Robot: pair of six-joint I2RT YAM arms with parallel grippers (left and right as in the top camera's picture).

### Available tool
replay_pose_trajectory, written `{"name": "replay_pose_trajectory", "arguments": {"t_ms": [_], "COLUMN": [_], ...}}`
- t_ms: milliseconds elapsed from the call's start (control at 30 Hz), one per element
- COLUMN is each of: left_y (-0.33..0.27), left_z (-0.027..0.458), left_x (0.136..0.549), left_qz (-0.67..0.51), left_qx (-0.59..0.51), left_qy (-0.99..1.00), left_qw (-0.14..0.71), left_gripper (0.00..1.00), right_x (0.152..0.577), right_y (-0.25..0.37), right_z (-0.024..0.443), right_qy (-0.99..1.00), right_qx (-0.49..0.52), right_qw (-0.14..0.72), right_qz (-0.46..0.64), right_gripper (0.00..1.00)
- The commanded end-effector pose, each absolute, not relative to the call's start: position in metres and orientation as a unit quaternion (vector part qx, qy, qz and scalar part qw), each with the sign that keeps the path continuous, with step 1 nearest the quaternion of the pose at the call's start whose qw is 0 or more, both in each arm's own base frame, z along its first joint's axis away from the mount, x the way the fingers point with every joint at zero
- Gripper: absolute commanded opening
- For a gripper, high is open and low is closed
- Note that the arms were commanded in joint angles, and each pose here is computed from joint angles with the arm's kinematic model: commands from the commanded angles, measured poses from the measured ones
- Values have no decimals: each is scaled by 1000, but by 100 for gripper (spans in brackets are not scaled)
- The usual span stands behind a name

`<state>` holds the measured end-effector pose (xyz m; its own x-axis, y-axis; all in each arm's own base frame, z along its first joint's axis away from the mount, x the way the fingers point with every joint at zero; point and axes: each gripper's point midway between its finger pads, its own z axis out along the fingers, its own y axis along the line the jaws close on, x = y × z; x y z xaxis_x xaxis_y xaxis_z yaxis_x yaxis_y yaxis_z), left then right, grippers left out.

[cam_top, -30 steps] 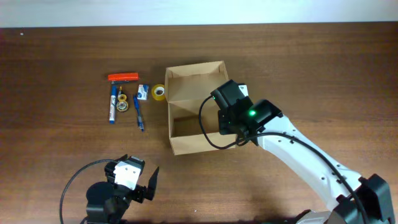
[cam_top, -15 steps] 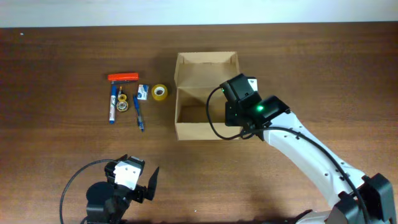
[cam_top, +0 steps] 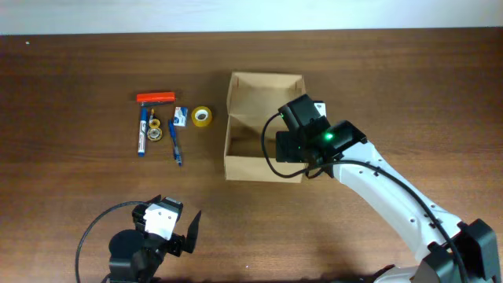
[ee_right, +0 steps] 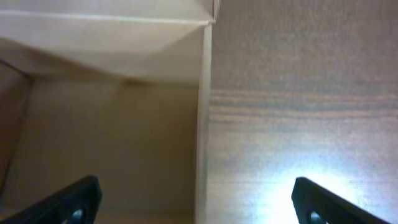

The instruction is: Pack container

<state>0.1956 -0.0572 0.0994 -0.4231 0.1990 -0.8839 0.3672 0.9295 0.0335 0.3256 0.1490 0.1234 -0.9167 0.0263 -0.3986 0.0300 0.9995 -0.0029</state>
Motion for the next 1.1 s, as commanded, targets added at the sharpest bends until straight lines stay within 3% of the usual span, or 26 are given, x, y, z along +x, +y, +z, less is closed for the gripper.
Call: {"name": "replay_pose_trajectory", "arguments": {"t_ms": [0, 200, 667, 1067], "left_y": [-57, -57, -57, -57], "left_z": [99, 99, 99, 99], "left_x": [196, 196, 196, 196], "left_qz": [-83, -83, -83, -83], "left_qx": [165, 165, 165, 165], "left_qy": [839, 839, 839, 839], "left_qw": [512, 512, 512, 512], "left_gripper": [99, 99, 99, 99], "right_x": [321, 311, 289, 247], "right_y": [149, 163, 161, 165], "right_z": [129, 139, 112, 188], "right_qy": [979, 980, 989, 956], "right_qx": [15, -16, -47, -180], "right_qw": [202, 193, 131, 195], "right_qz": [6, 53, 45, 126], "right_gripper": [99, 99, 99, 99]}}
